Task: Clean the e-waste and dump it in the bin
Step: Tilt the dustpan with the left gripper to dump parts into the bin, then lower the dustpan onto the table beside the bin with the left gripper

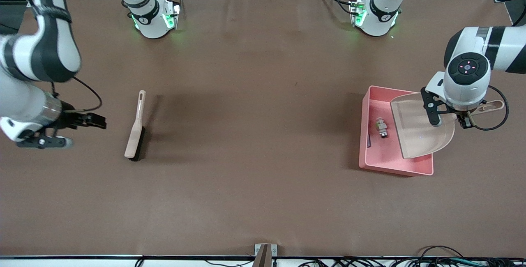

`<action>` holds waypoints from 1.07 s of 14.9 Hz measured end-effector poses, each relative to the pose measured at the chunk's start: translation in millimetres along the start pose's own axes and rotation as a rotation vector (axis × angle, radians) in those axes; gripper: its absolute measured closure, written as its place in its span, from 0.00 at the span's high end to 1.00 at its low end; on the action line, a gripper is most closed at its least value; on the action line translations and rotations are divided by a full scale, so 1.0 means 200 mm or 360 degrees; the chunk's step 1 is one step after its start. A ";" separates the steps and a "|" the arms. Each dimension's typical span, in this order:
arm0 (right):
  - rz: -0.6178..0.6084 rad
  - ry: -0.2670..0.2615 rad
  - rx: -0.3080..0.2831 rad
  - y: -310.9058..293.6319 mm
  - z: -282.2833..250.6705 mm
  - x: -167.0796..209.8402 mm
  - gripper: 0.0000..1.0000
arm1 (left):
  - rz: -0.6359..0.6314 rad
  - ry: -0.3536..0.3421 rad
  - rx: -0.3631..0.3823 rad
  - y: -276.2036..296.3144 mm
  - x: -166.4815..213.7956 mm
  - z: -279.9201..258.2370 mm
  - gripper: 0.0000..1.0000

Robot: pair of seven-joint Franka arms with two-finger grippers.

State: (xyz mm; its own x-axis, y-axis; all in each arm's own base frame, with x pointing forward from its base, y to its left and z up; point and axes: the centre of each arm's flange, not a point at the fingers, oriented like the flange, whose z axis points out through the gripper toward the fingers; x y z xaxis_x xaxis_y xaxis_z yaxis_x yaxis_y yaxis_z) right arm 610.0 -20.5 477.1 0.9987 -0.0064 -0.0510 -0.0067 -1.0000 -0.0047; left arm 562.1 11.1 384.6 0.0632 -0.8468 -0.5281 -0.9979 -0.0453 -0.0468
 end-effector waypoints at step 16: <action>-0.0012 0.0109 0.0016 0.07 -0.76 -0.36 1.00 | 0.0132 0.0747 0.0006 -0.07 1.67 -0.36 0.33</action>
State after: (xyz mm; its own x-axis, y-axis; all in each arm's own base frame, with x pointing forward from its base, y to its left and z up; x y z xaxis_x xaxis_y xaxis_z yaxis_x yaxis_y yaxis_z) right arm 546.0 -33.9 632.8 0.9999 0.0002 0.0172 0.0004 -0.9999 -0.0149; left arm 596.3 -310.0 270.2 -0.0317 -0.9955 -0.0898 -0.9991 0.0340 -0.0242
